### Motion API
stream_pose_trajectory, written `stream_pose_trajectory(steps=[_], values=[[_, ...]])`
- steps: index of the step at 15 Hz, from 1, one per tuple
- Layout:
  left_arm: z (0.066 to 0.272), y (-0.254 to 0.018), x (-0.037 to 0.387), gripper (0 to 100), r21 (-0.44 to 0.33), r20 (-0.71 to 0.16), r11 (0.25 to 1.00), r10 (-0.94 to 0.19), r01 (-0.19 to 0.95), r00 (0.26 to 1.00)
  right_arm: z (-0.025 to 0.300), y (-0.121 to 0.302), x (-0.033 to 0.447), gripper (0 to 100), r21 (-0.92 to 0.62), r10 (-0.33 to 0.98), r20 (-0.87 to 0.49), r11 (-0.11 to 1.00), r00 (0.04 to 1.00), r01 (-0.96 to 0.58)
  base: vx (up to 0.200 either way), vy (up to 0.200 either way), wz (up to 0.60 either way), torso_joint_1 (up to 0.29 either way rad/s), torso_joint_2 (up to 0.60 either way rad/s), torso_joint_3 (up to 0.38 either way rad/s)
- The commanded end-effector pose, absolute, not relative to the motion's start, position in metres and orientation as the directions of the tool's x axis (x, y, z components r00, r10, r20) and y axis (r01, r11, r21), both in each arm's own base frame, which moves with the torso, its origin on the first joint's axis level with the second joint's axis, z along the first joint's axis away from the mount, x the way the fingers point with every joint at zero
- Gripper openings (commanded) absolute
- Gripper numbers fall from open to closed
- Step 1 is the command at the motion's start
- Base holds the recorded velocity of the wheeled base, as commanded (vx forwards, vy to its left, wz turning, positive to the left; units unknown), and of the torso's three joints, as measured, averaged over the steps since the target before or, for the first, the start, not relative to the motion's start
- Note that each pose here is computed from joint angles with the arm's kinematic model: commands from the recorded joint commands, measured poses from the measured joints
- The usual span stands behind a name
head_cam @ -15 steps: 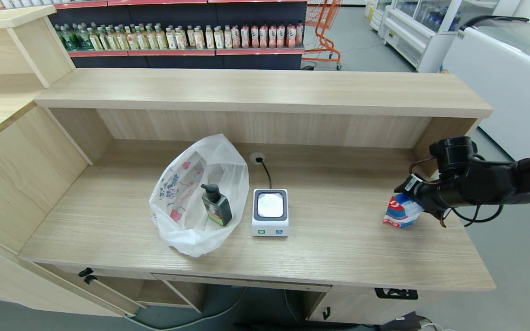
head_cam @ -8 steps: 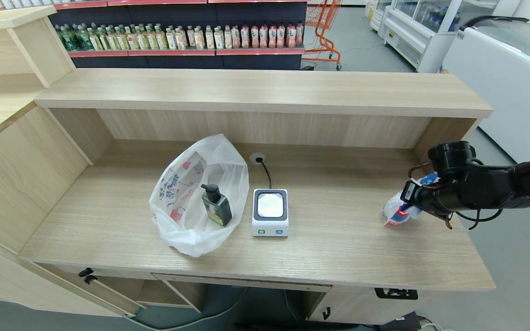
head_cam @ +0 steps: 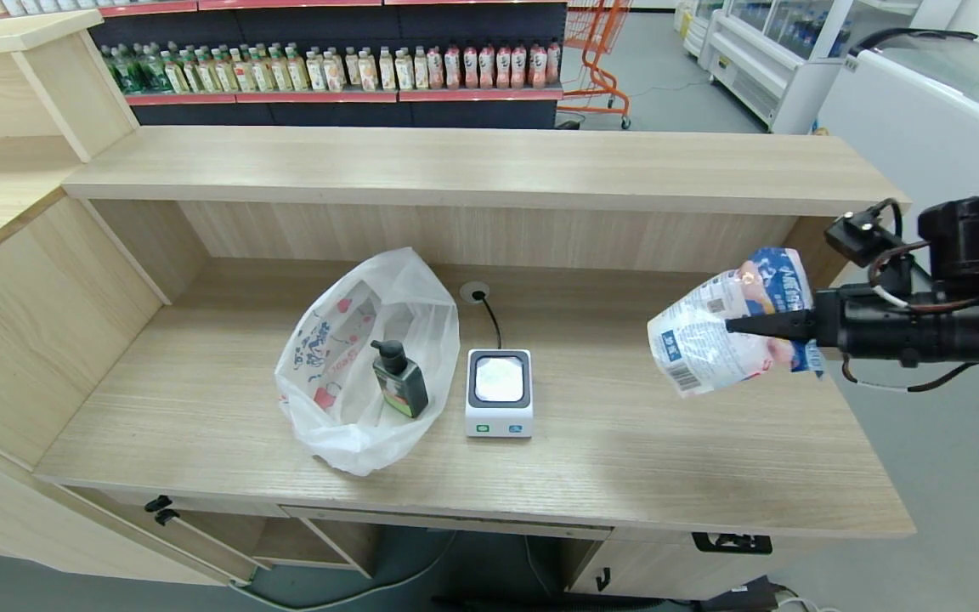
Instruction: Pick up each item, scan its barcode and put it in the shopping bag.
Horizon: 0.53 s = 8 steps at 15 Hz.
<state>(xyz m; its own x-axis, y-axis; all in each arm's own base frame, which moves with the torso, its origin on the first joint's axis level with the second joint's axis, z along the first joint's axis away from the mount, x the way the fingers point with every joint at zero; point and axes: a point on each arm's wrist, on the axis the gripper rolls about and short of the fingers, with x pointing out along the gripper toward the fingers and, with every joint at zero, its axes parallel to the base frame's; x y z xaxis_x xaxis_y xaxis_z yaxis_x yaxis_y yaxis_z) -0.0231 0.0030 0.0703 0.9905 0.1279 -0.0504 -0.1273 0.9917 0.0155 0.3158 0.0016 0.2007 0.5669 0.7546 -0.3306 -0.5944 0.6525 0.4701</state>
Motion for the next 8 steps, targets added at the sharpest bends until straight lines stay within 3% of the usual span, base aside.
stream_pose_trajectory(steps=[1,2,3,4,5,8], values=[[0.070,0.003,-0.023,100,0.016,-0.050,0.991,0.130,-0.129,0.990,0.228,0.001,0.271,0,0.367,0.862,-0.213,0.507,0.460,-0.780,0.000,0.000,0.00,0.000,0.00,0.000],[0.070,0.003,-0.023,100,0.016,-0.050,0.992,0.129,-0.128,0.990,0.228,0.002,0.271,0,0.367,0.867,-0.210,0.499,0.453,-0.785,0.000,0.000,0.00,0.000,0.00,0.000],[0.070,0.003,-0.023,100,0.016,-0.050,0.992,0.129,-0.128,0.990,0.233,0.019,0.262,0,0.367,0.932,-0.162,0.363,0.325,-0.857,0.000,0.000,0.00,0.000,0.00,0.000],[0.070,0.003,-0.023,100,0.016,-0.050,0.992,0.129,-0.128,0.990,0.233,0.019,0.262,0,0.367,0.932,-0.162,0.363,0.325,-0.857,0.000,0.000,0.00,0.000,0.00,0.000],[0.070,0.003,-0.023,100,0.016,-0.050,0.992,0.129,-0.128,0.990,0.241,0.035,0.249,0,0.386,0.967,-0.130,0.255,0.221,-0.886,0.000,0.000,0.00,0.000,0.00,0.000],[0.070,0.003,-0.023,100,0.016,-0.050,0.992,0.129,-0.128,0.990,0.253,0.057,0.232,0,0.470,0.985,-0.114,0.171,0.132,-0.866,0.000,0.000,0.00,0.000,0.00,0.000]])
